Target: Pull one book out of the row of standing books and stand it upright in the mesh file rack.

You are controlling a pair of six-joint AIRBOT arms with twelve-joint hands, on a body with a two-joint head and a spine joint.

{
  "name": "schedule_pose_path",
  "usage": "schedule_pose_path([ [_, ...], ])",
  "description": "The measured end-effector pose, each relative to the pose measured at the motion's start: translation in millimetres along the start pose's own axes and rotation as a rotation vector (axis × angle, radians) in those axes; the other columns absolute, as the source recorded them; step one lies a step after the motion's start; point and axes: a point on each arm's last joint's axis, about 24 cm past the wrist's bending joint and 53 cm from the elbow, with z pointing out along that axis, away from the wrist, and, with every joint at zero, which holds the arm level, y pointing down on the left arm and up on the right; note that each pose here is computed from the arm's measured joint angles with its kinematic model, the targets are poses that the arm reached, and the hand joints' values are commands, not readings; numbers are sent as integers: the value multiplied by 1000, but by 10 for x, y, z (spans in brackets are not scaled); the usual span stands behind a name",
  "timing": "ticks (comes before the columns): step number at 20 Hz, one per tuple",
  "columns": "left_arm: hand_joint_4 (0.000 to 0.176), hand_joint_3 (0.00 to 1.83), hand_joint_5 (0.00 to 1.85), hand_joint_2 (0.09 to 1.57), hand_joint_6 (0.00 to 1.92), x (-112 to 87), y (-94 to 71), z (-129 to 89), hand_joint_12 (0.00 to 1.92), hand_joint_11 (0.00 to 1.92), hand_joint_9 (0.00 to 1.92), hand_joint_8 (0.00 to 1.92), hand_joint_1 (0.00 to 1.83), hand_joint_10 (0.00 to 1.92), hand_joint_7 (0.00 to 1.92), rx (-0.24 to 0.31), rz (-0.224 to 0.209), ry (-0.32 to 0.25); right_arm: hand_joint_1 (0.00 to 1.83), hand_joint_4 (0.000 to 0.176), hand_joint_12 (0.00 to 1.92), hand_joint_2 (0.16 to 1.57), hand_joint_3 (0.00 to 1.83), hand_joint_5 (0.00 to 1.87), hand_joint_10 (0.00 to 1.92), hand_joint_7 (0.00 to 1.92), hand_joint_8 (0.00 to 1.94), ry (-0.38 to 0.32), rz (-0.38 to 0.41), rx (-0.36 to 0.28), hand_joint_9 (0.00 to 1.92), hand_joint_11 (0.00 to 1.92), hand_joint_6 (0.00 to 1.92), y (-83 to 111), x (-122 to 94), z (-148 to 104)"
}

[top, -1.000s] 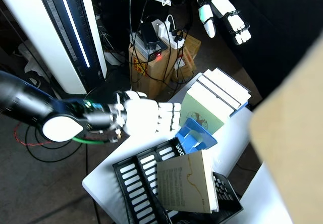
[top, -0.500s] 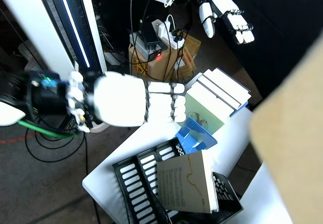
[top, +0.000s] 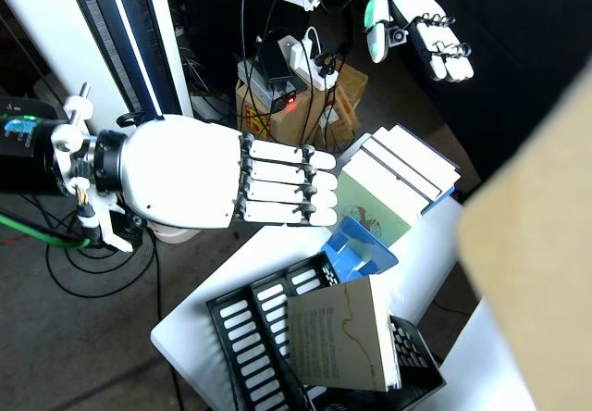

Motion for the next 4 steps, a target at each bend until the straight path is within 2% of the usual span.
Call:
schedule_pose_path([
  [1, 77, 0, 0, 1329, 0, -17, -29, 18, 0, 0, 0, 0, 182, 0, 0, 12, 1, -5, 512, 12, 0, 1269, 4, 0, 0, 0, 0, -10, 7, 5, 0, 0, 0, -17, -26, -13],
  [3, 90, 0, 0, 1337, 0, -2, -57, 36, 0, 0, 0, 0, 174, 0, 0, 21, -2, 0, 503, 44, 0, 1253, 0, 0, 0, 0, 0, -20, 5, 18, 0, 0, 0, -50, -42, -37],
  [4, 92, 0, 0, 1338, 0, 6, -56, 36, 0, 0, 0, 0, 175, 0, 0, 20, -2, 4, 532, 44, 0, 1249, 0, 0, 0, 0, 0, -25, 0, 19, 0, 0, 0, -50, -53, -37],
])
